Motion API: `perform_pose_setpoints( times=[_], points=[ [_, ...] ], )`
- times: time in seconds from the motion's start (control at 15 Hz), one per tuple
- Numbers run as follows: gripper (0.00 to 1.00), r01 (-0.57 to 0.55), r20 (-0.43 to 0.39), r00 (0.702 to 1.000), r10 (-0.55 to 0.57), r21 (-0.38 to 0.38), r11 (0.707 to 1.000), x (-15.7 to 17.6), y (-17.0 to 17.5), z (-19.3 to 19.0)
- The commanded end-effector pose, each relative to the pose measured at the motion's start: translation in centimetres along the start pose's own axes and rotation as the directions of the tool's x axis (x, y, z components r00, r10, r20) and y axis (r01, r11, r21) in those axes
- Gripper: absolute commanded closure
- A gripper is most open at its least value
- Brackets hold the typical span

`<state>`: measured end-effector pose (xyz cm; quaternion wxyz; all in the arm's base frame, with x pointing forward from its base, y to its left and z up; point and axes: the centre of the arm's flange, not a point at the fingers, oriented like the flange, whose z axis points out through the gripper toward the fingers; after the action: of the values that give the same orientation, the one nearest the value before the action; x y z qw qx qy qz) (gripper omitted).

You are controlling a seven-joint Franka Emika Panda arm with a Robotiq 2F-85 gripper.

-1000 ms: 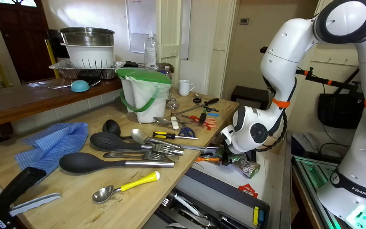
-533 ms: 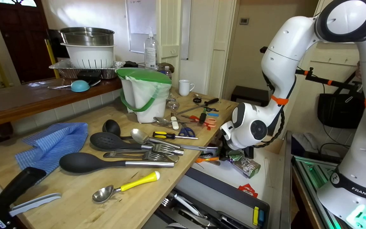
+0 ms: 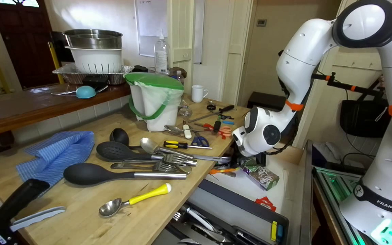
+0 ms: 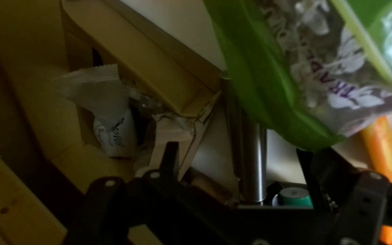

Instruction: Remove the grey bottle opener from the drawer and put it on the table

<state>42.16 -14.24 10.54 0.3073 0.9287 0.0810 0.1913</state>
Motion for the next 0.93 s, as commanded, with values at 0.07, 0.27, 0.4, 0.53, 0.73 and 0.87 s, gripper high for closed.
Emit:
perform_pose_setpoints(
  times=[0.07, 0.27, 0.4, 0.53, 0.73, 0.87],
  points=[
    [0.08, -0.017, -0.006, 1.0, 0.017, 0.089, 0.996, 0.2, -0.4, 2.9],
    [0.14, -0.032, 0.004, 0.999, 0.031, 0.108, 0.994, -0.2, -0.5, 3.4],
    [0.35, -0.052, 0.01, 0.999, 0.051, 0.107, 0.993, -0.5, -0.4, 3.2],
    [0.54, -0.069, 0.012, 0.998, 0.068, 0.102, 0.992, -0.6, -0.5, 2.9],
    [0.77, -0.135, 0.021, 0.991, 0.134, 0.107, 0.985, -1.8, 0.3, 2.9],
    [0.93, -0.154, 0.037, 0.988, 0.15, 0.107, 0.982, -1.9, 0.4, 2.8]
  ],
)
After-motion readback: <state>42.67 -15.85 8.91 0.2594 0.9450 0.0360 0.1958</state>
